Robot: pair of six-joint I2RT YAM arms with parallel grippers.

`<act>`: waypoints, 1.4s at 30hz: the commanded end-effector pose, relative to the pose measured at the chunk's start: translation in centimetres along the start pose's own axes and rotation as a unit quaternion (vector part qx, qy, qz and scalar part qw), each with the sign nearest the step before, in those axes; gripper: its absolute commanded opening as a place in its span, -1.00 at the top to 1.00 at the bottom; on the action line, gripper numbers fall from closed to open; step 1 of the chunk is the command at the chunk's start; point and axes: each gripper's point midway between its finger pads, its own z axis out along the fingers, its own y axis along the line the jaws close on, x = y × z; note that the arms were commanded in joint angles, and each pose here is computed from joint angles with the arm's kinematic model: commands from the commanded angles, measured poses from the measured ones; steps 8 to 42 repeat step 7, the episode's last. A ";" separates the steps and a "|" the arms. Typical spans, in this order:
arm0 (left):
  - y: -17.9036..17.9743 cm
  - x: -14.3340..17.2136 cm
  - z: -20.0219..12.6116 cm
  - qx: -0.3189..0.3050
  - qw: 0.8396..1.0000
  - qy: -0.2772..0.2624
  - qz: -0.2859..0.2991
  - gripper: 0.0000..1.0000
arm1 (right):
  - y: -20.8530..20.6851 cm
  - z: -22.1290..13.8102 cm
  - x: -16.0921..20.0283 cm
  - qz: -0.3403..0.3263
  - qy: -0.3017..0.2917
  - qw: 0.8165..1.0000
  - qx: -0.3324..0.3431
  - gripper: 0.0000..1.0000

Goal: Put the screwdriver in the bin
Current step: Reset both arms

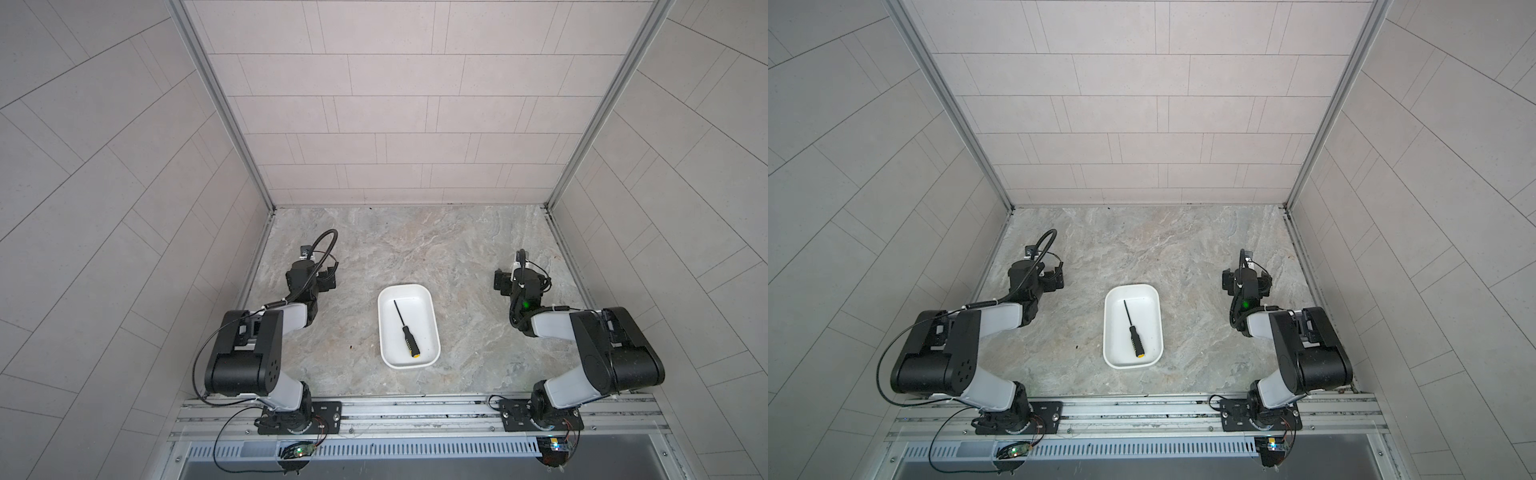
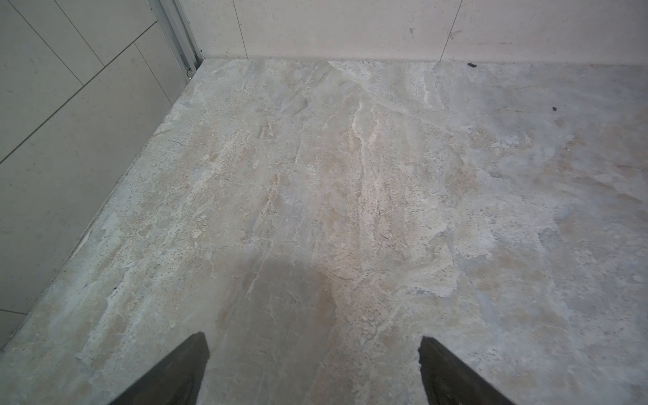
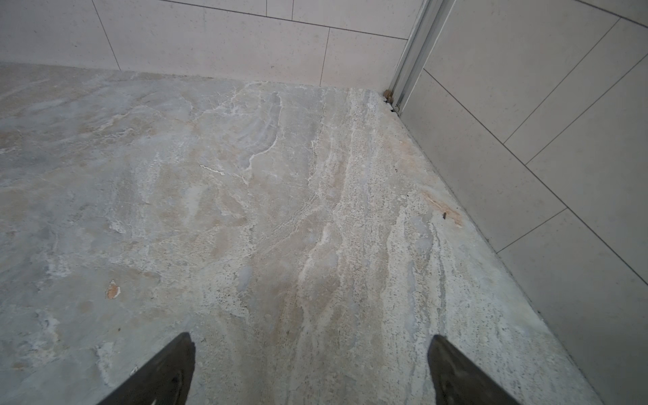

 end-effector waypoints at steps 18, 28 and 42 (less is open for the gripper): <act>-0.1 -0.7 0.0 -0.001 1.000 -0.006 0.004 -1.00 | 0.0 0.0 -0.4 -0.004 -0.005 1.000 0.005 -0.98; -0.1 -0.7 0.0 -0.001 1.000 -0.006 0.004 -1.00 | 0.0 0.0 -0.4 -0.004 -0.005 1.000 0.005 -0.98; -0.1 -0.7 0.0 -0.001 1.000 -0.006 0.004 -1.00 | 0.0 0.0 -0.4 -0.004 -0.005 1.000 0.005 -0.98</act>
